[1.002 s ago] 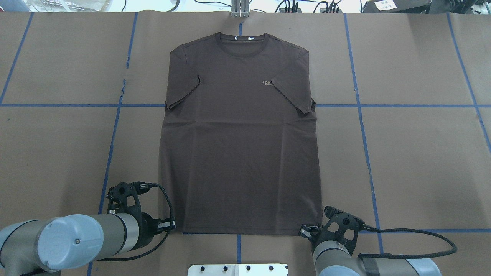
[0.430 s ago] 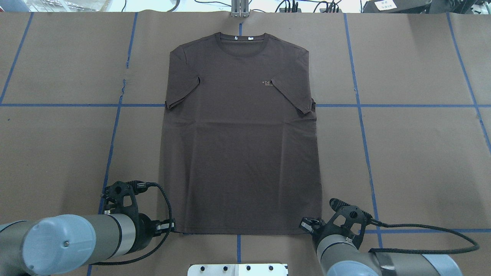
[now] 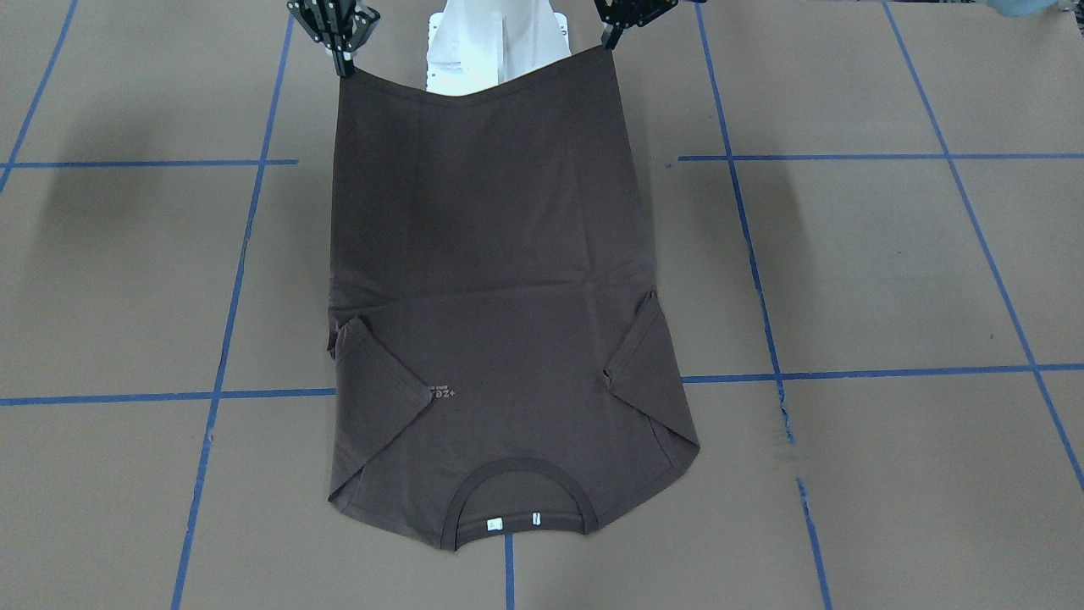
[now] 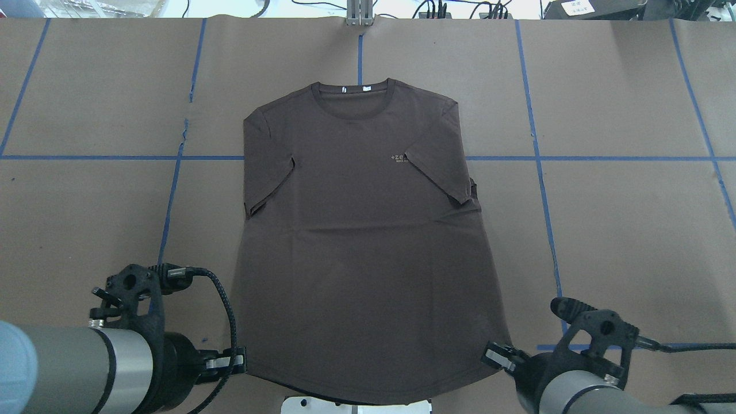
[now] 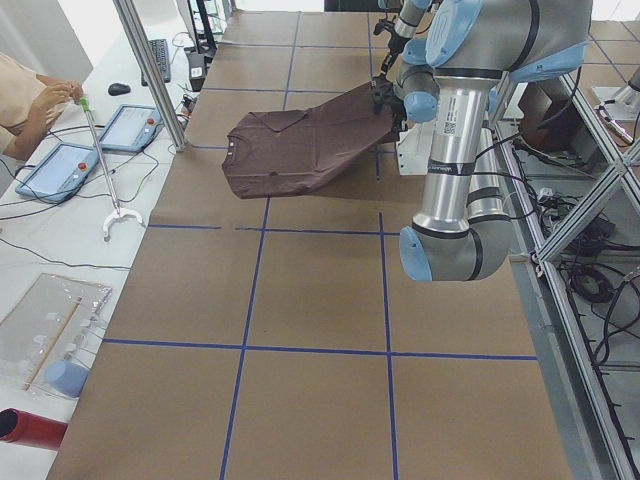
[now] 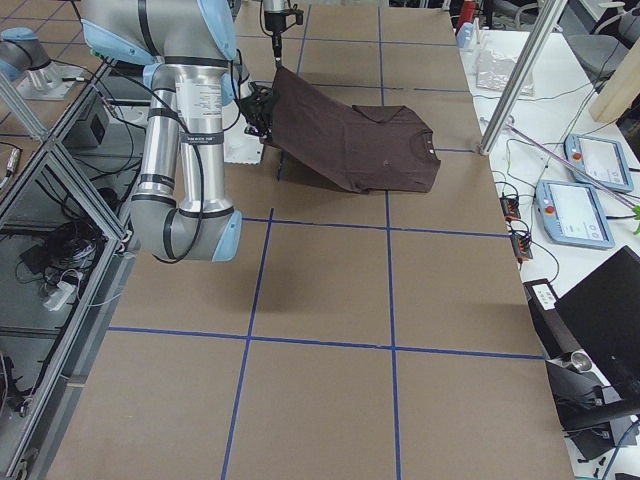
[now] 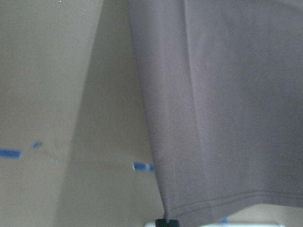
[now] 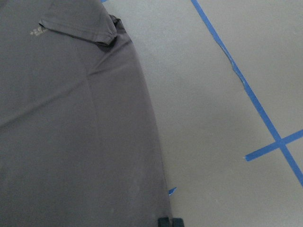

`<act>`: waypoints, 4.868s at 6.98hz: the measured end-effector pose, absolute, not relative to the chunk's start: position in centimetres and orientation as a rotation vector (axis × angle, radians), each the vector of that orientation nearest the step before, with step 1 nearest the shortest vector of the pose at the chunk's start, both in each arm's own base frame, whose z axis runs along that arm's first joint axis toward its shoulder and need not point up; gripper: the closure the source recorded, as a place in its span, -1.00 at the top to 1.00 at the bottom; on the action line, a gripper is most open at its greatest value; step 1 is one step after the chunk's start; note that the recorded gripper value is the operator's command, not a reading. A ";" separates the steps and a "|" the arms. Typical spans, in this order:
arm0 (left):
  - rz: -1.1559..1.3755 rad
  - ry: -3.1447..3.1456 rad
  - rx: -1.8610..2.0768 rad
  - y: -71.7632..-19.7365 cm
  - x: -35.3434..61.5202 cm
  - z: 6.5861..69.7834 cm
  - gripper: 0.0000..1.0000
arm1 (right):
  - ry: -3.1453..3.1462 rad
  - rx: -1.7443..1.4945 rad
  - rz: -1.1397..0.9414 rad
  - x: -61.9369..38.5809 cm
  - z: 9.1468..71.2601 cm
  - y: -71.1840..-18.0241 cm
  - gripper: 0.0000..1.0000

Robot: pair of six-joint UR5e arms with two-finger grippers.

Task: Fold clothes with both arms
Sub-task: 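Lift the hem with both grippers and carry it toward the collar, then lay the hem down near the collar and open both grippers, then raise both grippers away from the folded shirt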

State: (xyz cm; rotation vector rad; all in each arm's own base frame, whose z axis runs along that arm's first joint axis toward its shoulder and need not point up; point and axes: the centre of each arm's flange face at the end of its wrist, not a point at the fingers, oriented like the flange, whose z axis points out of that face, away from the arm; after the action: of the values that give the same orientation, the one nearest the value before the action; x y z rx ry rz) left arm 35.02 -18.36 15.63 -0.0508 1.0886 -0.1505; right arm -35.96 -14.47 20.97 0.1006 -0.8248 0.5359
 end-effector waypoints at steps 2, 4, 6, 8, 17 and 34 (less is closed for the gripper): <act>-0.152 1.089 -0.039 -19.8 32.3 13.8 -1.00 | -0.851 0.079 0.553 -33.0 19.1 -15.9 -1.00; -0.123 1.036 0.092 -24.5 32.1 14.5 -1.00 | -0.869 0.115 0.565 -32.6 17.4 -19.7 -1.00; -0.122 0.950 0.206 -30.8 31.7 15.9 -1.00 | -0.834 0.164 0.605 -33.1 16.6 -26.0 -1.00; -0.146 0.901 0.252 -35.7 32.7 16.6 -1.00 | -0.805 0.197 0.648 -34.6 17.5 -33.5 -1.00; -0.184 0.845 0.366 -56.2 44.5 31.7 -1.00 | -0.757 0.243 0.705 -47.9 30.7 -55.8 -1.00; -0.182 1.017 0.240 -39.6 43.3 34.4 -0.03 | -0.760 0.294 0.399 -43.1 31.1 -58.0 1.00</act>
State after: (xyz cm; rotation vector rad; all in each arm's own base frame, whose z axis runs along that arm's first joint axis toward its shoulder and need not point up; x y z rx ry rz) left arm 43.31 -39.63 34.39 0.2404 1.0166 -0.1822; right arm -43.07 -58.03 31.10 0.2942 -0.7601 0.3988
